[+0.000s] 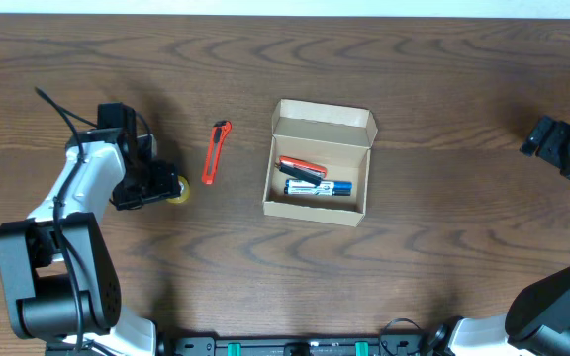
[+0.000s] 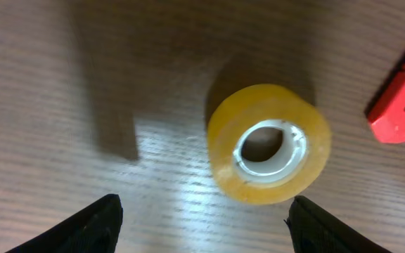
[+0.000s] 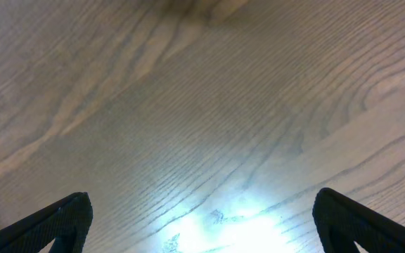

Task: Pack container
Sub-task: 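Close the left gripper on the clear tape roll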

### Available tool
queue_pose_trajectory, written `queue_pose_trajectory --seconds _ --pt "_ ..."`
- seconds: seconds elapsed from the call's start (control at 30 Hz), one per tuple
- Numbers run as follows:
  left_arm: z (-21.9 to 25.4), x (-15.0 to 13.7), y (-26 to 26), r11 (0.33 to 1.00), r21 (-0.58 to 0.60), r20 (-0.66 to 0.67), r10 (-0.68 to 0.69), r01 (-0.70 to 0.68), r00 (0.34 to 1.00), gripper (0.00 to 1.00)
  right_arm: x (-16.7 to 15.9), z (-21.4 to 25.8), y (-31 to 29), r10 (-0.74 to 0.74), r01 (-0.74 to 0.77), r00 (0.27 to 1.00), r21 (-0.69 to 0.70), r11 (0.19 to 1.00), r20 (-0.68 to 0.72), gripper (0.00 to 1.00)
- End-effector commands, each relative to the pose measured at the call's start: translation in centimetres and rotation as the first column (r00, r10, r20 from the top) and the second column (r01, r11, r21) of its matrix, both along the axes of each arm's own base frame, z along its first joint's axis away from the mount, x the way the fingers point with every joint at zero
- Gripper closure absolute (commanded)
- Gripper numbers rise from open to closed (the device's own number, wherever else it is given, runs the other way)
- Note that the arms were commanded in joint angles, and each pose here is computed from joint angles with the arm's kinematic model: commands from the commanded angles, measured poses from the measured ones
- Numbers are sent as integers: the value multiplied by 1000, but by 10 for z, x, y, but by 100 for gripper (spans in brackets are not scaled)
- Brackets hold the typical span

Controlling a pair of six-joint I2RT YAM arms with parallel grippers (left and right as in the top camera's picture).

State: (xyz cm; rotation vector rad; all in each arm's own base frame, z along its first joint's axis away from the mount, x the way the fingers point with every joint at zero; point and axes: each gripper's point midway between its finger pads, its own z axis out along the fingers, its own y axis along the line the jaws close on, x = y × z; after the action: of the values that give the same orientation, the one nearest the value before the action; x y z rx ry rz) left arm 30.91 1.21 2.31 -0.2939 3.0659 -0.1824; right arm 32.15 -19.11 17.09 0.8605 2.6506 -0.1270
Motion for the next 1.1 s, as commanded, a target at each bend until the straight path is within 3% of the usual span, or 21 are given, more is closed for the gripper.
queue_pose_trajectory --seconds 0.0,0.73,0.87,1.07 --pt "-1 2 -4 1000 4 12 -30 30 999 24 0 1 2 12 -12 1000 -6 1000 -6 1" --pt "-29 2 0 999 21 -43 -28 28 999 23 -3 3 4 12 -12 1000 -2 1000 -14 1" --pt "-30 3 6 998 52 -43 -25 27 999 30 -4 5 5 13 -13 1000 -6 1000 -7 1" --pt "-30 2 16 996 93 -46 8 -4 999 28 -4 9 4 18 -18 1000 -17 1000 0 1"
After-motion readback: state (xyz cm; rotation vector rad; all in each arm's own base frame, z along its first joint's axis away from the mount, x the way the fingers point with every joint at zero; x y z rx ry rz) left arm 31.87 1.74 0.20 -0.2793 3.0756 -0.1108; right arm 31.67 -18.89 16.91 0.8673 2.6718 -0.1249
